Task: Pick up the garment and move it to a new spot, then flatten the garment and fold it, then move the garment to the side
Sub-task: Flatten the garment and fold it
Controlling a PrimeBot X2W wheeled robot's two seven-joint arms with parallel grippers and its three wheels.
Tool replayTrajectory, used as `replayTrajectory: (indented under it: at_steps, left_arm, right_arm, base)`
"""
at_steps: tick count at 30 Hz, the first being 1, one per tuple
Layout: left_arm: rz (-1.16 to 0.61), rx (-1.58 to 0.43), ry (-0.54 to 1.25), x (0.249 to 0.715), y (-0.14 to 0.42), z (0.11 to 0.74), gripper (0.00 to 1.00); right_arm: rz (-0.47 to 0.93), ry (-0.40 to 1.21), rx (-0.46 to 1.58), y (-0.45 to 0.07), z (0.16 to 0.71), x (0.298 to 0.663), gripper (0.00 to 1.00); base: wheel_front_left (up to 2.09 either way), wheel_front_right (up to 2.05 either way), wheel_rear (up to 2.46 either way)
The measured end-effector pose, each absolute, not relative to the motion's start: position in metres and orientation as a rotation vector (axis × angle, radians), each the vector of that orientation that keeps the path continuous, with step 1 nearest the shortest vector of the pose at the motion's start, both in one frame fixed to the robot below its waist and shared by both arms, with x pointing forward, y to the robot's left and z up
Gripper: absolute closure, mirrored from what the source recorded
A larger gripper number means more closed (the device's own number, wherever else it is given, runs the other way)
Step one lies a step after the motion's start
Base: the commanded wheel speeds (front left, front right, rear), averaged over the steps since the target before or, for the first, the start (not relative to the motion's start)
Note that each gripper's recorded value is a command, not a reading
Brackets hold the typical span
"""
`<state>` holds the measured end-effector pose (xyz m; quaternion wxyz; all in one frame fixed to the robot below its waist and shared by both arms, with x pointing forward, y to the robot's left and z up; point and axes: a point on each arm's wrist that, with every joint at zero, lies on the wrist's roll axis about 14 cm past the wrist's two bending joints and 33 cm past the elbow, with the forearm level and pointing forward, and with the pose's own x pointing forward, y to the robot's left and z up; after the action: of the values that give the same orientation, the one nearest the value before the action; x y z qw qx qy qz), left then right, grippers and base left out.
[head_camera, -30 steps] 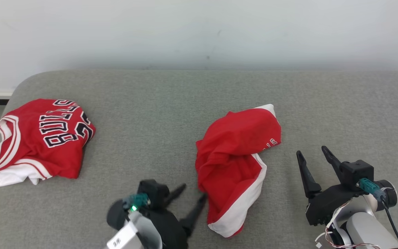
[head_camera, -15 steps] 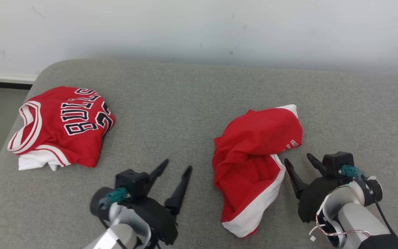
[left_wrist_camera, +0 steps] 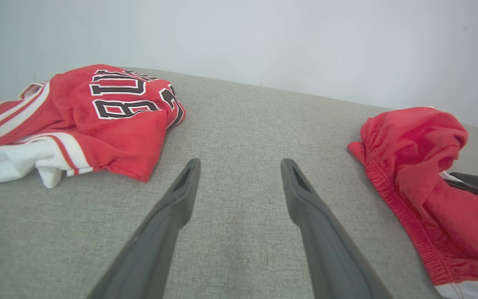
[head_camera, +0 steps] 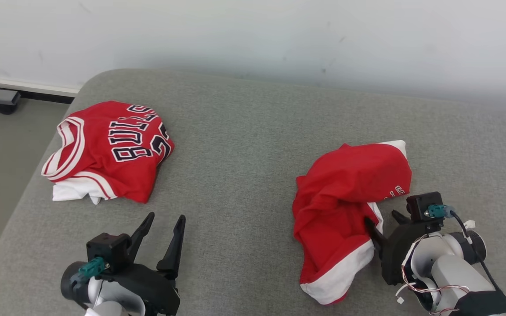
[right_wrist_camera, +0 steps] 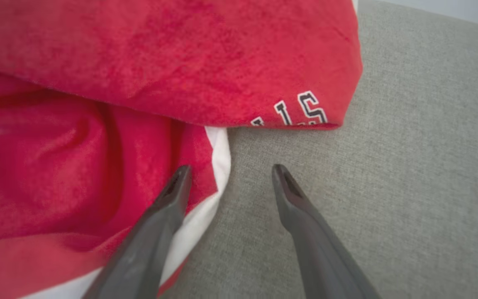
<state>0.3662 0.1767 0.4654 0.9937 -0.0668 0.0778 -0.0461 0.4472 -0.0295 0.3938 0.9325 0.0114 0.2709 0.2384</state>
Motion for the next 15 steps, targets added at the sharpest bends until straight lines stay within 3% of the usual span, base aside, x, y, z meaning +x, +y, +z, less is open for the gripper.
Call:
replayTrajectory:
  at_steps: [4, 6, 7, 8, 9, 10, 11, 15]
  left_arm:
    - [-0.058, -0.131, 0.135, 0.361, 0.184, 0.469, 0.0]
    - [-0.045, -0.142, 0.126, 0.359, 0.186, 0.471, 0.0]
    - [-0.045, -0.144, 0.123, 0.358, 0.184, 0.471, 0.0]
    - [-0.044, -0.146, 0.116, 0.358, 0.183, 0.473, 0.0]
    - [-0.037, -0.149, 0.106, 0.357, 0.183, 0.475, 0.0]
    - [-0.032, -0.148, 0.098, 0.357, 0.184, 0.476, 0.0]
    - [-0.026, -0.149, 0.095, 0.356, 0.185, 0.477, 0.0]
    - [0.023, -0.159, 0.089, 0.35, 0.197, 0.476, 0.0]
  right_arm:
    - [0.519, 0.598, 0.006, -0.019, 0.387, 0.441, 0.0]
    - [0.535, 0.609, 0.001, -0.011, 0.388, 0.44, 0.05]
    - [0.54, 0.611, 0.0, -0.009, 0.388, 0.441, 0.56]
    - [0.545, 0.615, -0.002, -0.008, 0.388, 0.44, 0.56]
    - [0.548, 0.624, -0.007, -0.007, 0.387, 0.44, 0.65]
    - [0.548, 0.626, -0.009, -0.007, 0.387, 0.441, 0.93]
    - [0.55, 0.626, -0.011, -0.006, 0.387, 0.441, 1.0]
    - [0.555, 0.619, -0.004, -0.004, 0.391, 0.441, 1.0]
  base:
    - [0.0, 0.0, 0.0]
    - [0.0, 0.0, 0.0]
    - [0.0, 0.0, 0.0]
    - [0.0, 0.0, 0.0]
    - [0.0, 0.0, 0.0]
    - [0.0, 0.0, 0.0]
    - [0.0, 0.0, 0.0]
    - [0.0, 0.0, 0.0]
